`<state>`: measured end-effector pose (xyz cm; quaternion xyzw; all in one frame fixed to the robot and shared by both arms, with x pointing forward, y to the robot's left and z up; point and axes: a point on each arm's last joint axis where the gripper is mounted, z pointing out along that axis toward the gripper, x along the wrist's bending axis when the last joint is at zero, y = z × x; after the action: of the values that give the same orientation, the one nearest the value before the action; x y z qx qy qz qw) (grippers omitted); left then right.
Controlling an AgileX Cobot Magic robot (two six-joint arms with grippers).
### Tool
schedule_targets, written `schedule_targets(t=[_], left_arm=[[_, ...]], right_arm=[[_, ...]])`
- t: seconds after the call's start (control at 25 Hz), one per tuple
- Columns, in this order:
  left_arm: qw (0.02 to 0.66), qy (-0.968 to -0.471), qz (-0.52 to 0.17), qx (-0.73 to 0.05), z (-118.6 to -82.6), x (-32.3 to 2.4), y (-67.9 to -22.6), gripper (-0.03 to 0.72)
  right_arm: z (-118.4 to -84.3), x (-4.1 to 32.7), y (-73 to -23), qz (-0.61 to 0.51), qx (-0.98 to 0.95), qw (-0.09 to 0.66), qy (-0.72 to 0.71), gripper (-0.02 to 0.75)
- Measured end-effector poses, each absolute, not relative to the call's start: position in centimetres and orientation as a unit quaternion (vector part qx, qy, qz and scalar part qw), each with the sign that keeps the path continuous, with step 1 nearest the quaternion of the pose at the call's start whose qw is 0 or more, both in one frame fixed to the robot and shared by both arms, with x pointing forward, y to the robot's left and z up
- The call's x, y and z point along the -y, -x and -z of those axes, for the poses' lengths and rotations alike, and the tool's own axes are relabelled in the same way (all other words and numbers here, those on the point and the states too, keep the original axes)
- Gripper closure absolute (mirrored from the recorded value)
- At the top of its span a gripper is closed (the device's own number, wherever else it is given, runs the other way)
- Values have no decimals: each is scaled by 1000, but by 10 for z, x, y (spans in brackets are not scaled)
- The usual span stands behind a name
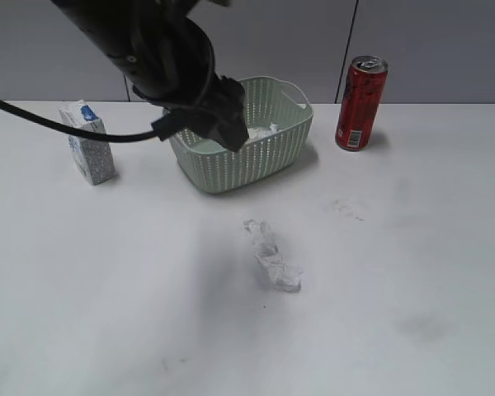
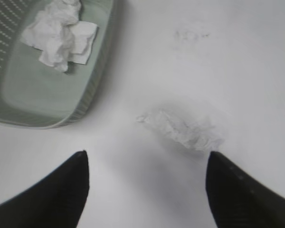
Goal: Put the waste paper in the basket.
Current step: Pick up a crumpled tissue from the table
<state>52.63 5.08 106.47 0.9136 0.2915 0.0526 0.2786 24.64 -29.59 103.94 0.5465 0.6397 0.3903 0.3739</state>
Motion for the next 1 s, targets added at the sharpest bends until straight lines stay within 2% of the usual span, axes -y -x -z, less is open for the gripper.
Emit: schedule_targets(t=[0.28,0.48,1.0], left_arm=[[214,-943,-17,-254,-1003,-11,-520,106],[173,-952,6,-251,-952,5,-522,106],[179,-946,-7,-270,-894,17,-536,108]], right_arm=[[-1039,296,-246,-390,-640,374,-546,149],[-1039,296,-246,-390,-640,374,-546,149],[-1039,296,-246,-391,-640,374,-546,149]])
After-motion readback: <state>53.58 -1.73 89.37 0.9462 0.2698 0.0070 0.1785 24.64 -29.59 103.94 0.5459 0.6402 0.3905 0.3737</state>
